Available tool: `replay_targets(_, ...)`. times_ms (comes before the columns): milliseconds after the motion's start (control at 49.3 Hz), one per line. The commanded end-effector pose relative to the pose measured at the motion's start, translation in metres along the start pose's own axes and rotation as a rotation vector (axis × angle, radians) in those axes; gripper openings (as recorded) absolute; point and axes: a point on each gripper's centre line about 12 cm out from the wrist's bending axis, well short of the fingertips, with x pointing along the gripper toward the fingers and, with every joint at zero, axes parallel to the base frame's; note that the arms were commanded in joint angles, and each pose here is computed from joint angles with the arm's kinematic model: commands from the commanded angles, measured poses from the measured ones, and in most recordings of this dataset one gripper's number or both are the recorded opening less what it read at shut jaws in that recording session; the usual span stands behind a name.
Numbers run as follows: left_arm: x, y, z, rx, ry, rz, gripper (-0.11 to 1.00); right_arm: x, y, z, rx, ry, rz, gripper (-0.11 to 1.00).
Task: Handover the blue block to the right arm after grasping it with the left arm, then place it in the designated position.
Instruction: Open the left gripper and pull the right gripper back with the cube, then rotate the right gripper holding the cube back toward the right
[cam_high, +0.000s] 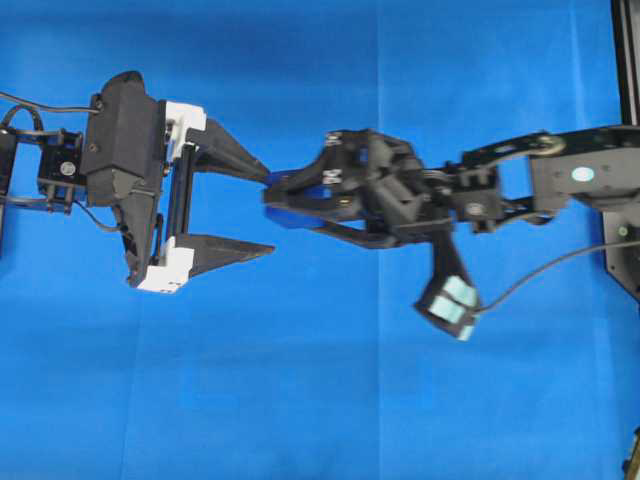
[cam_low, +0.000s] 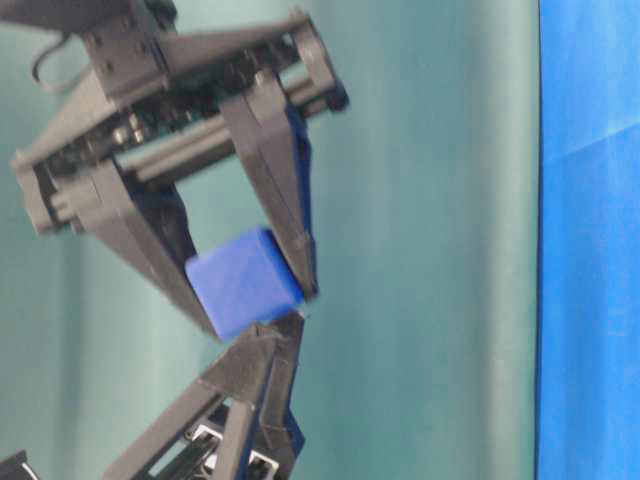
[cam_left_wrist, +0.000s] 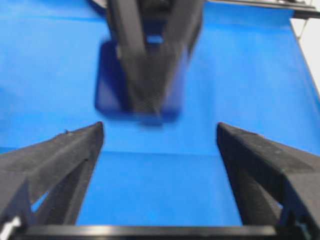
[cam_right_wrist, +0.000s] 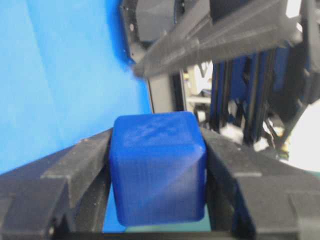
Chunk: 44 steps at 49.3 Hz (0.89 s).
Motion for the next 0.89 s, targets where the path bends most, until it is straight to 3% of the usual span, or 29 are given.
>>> replay_targets(0,-0.006,0.0,0.01,-0.001,-0.038,-0.001,0.93,-0.019,-0.01,0.005,0.013,-0.02,-0.04,0.42)
replay_targets(284,-0.01,0.0,0.007,-0.002,-0.035,0.0,0.93,-0.057,-0.001,0.003,0.041,-0.029,-0.058,0.42)
replay_targets(547,-0.01,0.0,0.007,-0.002,-0.035,0.0,0.93,-0.064,0.001,0.002,0.1,-0.023,-0.058,0.42)
replay_targets(649,-0.01,0.0,0.007,-0.002,-0.037,-0.001,0.93,-0.065,0.001,0.002,0.2,-0.027,-0.058,0.42)
replay_targets(872,-0.01,0.0,0.008,0.007,-0.038,-0.001,0.93,-0.068,0.001,0.001,0.487,-0.029,-0.054,0.42)
